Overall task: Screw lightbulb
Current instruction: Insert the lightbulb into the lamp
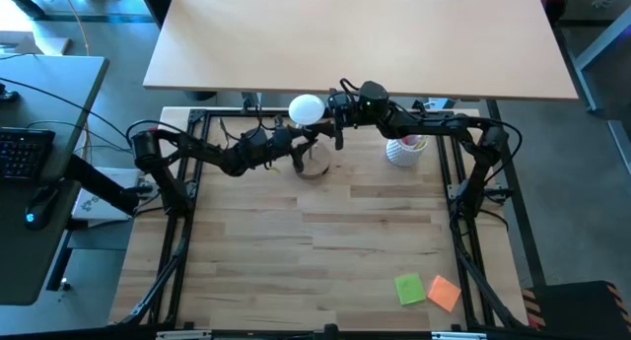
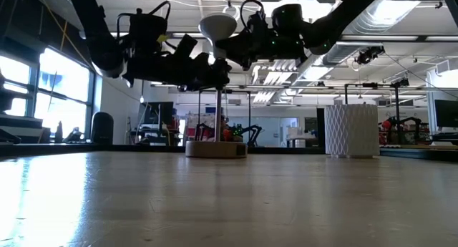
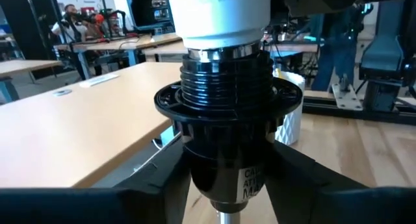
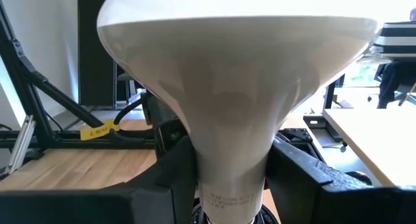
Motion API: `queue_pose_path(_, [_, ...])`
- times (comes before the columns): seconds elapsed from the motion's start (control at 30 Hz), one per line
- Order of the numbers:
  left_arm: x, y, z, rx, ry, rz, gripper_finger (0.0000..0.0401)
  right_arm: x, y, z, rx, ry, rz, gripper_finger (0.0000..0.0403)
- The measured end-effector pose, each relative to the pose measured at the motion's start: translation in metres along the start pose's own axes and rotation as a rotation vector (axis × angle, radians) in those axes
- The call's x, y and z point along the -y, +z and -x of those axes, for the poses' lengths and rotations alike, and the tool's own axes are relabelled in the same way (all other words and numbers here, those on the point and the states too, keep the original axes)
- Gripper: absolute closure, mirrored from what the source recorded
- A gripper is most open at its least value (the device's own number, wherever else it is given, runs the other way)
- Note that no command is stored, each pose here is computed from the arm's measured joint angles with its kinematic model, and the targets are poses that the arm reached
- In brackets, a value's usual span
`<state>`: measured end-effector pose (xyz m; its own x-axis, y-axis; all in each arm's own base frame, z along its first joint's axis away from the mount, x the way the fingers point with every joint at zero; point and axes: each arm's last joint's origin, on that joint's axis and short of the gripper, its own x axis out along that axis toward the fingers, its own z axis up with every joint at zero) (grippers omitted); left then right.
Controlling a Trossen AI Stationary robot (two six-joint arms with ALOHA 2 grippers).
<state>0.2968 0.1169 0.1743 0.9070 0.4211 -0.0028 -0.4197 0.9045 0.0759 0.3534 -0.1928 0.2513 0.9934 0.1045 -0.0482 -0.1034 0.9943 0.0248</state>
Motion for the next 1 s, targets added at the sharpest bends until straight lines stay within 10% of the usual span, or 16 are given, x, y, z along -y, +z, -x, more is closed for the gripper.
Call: queue_pose_path(1.0, [0.024, 0.001, 0.002, -0.014, -0.102, -0.011, 0.0259, -0.019, -0.003, -0.012, -0.016, 0.108, 0.031, 0.0169])
